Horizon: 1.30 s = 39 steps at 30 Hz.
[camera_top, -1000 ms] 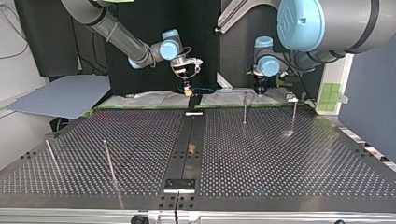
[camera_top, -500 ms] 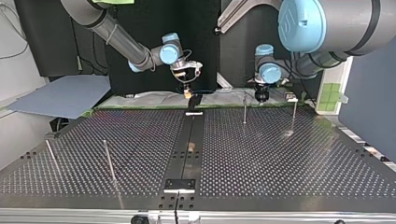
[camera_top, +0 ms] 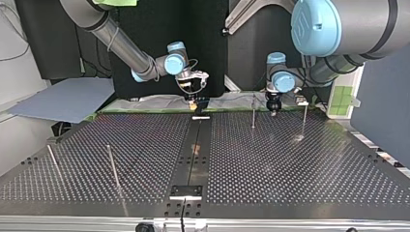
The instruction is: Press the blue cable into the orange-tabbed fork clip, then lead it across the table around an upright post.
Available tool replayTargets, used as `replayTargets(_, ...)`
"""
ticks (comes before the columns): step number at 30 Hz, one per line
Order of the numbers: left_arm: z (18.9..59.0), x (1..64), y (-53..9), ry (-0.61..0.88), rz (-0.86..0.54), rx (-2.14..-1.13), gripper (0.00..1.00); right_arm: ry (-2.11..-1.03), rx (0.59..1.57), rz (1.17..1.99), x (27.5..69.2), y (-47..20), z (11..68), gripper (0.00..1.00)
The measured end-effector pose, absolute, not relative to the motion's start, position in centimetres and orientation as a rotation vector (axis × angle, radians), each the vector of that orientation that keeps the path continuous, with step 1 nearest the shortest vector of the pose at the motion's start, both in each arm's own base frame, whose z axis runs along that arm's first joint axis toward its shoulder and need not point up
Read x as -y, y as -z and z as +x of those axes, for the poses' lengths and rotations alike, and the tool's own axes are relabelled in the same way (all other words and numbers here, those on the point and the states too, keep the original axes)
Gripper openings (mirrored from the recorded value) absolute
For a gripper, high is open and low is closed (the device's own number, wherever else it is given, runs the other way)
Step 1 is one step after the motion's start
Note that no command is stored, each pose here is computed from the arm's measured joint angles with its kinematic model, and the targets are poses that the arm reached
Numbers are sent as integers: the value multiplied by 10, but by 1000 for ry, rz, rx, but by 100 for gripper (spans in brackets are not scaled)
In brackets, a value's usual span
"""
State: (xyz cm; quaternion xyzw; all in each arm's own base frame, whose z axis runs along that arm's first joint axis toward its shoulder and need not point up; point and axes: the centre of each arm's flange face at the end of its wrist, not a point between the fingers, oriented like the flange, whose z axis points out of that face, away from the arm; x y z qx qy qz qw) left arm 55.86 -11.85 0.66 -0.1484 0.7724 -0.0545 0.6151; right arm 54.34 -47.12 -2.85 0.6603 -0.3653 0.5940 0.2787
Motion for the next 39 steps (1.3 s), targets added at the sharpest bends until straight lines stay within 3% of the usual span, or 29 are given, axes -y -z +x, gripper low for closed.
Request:
replayTargets(21, 563, 112, -8, 154, -337, -1765, 0, -1543, 1034, 1705, 510, 20, 520, 0)
replayTargets(23, 564, 113, -8, 155, -324, -1766, 20, -1541, 1034, 1707, 510, 20, 520, 0)
replayTargets(24, 563, 113, -8, 153, -314, -1769, 20, -1541, 1033, 1708, 510, 20, 520, 0)
replayTargets(26, 563, 114, -8, 145, -296, -1774, 38, -1539, 1031, 1710, 510, 20, 520, 0)
replayTargets(27, 563, 114, -8, 139, -284, -1779, 38, -1539, 1030, 1710, 510, 20, 520, 0)
replayTargets(29, 562, 114, -7, 133, -264, -1792, 67, -1537, 1029, 1711, 510, 20, 520, 0)
replayTargets(30, 561, 114, -6, 129, -252, -1803, 67, -1537, 1028, 1712, 510, 20, 520, 0)
replayTargets(31, 560, 114, -6, 125, -244, -1812, 82, -1535, 1028, 1713, 510, 20, 519, 0)
replayTargets(32, 559, 114, -5, 117, -239, -1821, 92, -1533, 1029, 1715, 510, 20, 519, 0)
replayTargets(33, 557, 113, -4, 103, -233, -1835, 92, -1532, 1029, 1717, 510, 20, 519, 0)
replayTargets(34, 556, 112, -3, 91, -230, -1845, 100, -1528, 1030, 1720, 509, 21, 519, 0)
replayTargets(39, 549, 108, 0, 13, -222, -1901, 100, -1515, 1030, 1730, 509, 22, 518, 0)
